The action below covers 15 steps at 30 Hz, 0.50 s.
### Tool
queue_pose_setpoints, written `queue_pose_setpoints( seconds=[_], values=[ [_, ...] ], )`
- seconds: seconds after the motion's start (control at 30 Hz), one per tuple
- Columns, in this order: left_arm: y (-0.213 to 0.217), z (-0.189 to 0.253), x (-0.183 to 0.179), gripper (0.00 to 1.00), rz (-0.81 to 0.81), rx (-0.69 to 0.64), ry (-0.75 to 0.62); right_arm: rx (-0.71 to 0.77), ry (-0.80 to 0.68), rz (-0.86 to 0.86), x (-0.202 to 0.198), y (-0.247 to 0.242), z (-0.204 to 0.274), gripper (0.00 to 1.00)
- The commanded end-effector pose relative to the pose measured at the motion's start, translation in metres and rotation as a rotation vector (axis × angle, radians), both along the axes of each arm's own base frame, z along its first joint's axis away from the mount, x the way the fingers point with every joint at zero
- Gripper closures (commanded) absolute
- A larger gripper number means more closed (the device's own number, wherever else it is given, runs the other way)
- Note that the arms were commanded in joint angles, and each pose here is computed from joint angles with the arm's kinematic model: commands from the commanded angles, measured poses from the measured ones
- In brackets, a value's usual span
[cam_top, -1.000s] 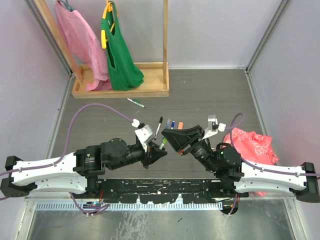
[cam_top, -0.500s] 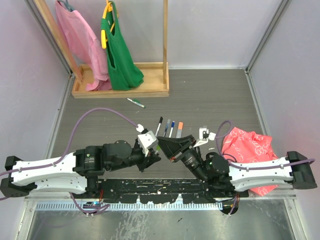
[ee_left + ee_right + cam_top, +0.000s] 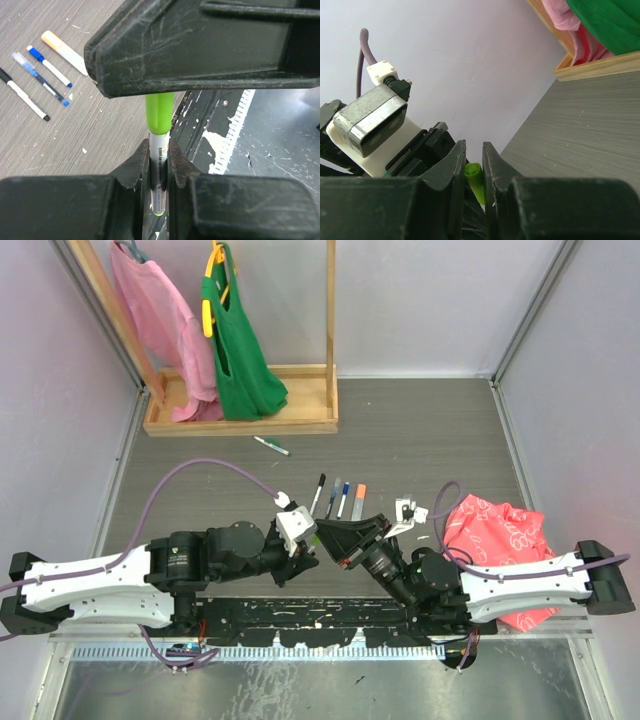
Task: Insert the pens into the pen caps
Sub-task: Press the pen at the center of the board.
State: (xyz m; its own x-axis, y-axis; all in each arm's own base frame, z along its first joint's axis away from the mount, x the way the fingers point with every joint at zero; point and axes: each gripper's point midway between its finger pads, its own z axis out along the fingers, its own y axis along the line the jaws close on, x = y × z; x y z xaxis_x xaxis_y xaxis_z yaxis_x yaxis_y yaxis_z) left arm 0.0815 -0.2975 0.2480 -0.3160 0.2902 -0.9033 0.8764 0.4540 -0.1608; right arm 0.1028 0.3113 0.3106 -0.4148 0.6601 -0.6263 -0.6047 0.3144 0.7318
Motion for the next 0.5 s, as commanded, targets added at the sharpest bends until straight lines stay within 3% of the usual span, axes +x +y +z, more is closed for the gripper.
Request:
queue_pose_setpoints(
  seconds=[0.0,0.27,0.47],
  values=[
    [0.01,0.24,0.037,1.0,0.193,-0.791,-0.182,-0.556,-0.076,0.18,-0.041,0.011,-0.113,1.0],
    [-0.01,0.227,0.027,1.0,0.109,-0.719,-0.16,-0.562,-0.203,-0.021,-0.009,-0.013,-0.009,0.92],
    [-0.025,0.225,0.02,1.0,0.047,-0.654,-0.147,-0.461,-0.261,-0.063,-0.003,-0.028,0.061,0.85]
  ],
)
